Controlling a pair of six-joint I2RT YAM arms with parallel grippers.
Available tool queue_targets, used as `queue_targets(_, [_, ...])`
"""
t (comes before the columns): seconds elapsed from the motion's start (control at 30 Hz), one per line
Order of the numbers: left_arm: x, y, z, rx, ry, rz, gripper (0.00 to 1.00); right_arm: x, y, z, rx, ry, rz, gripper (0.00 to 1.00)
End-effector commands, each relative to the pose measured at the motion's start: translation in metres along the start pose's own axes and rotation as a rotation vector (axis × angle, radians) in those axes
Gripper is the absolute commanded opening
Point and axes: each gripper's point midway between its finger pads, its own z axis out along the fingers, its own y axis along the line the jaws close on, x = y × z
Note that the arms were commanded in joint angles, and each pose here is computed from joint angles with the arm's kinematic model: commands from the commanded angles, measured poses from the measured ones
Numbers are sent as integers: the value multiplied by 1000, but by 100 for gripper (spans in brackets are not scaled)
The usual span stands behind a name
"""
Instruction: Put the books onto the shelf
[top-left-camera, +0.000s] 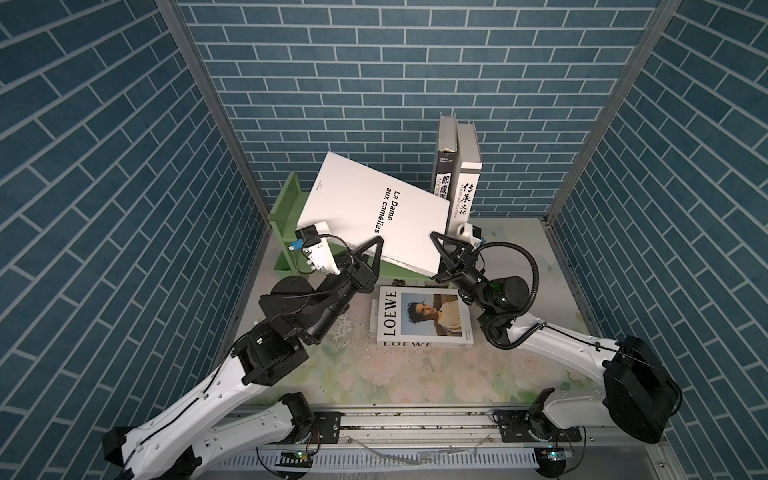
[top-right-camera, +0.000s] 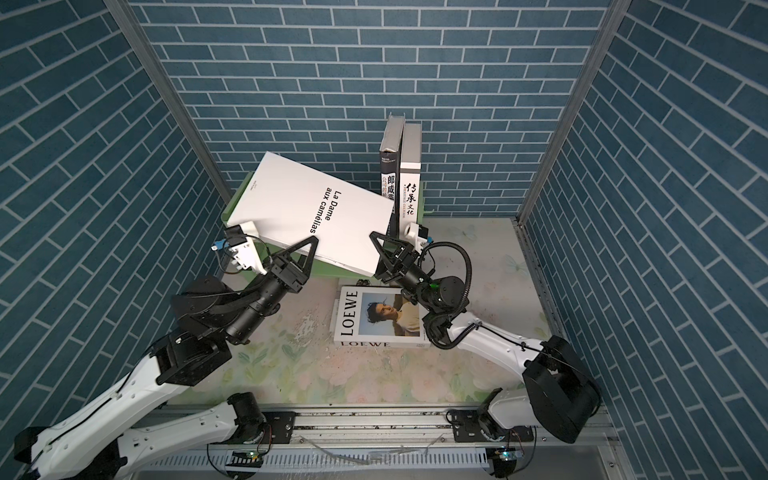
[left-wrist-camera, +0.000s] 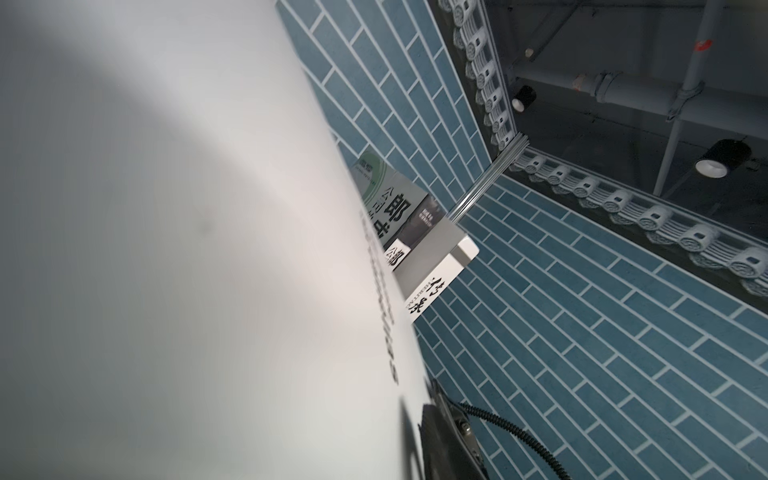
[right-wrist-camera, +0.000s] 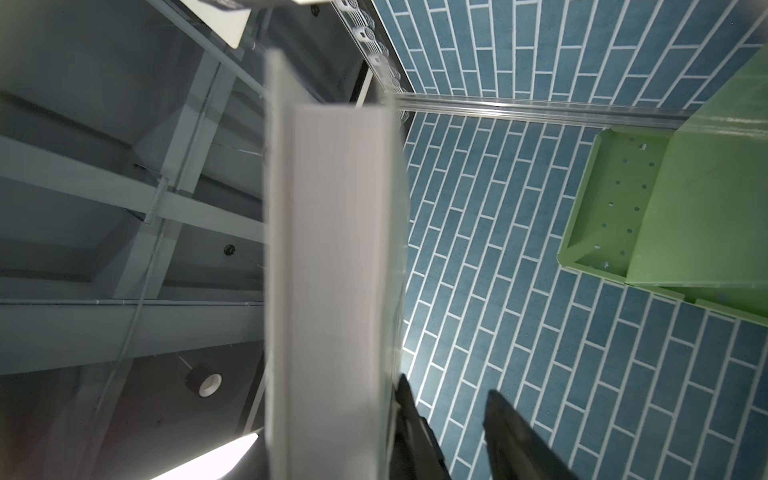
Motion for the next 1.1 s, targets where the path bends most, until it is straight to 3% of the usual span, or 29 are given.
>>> queue_targets(0.0, [-54,-29,-34,56,-74,35,24,1,3,-4,38,6,-9,82])
queue_targets(0.13, [-56,-5,-47,-103,-11,149,24,-2,-1,-12,132,-1,-74,85])
queue_targets(0.27, [-51,8,-40,-197,28,257,24,-2,-11,-14,319,40,-196,84])
queue_targets(0.37, [-43,3,-24,-185,52,303,23,-1,-16,-11,400,76,-243,84])
queue_targets(0.6, [-51,0,-1,-214,-25,408,24,-9,-13,-13,401,50,-264,85])
queue_targets(0.83, [-64,-16,26,-203,-123,513,22,-16,3,-41,538,26,-381,85])
queue_targets(1.07, [-68,-37,55,-134,-197,559,20,-18,37,-67,570,-25,-466,86])
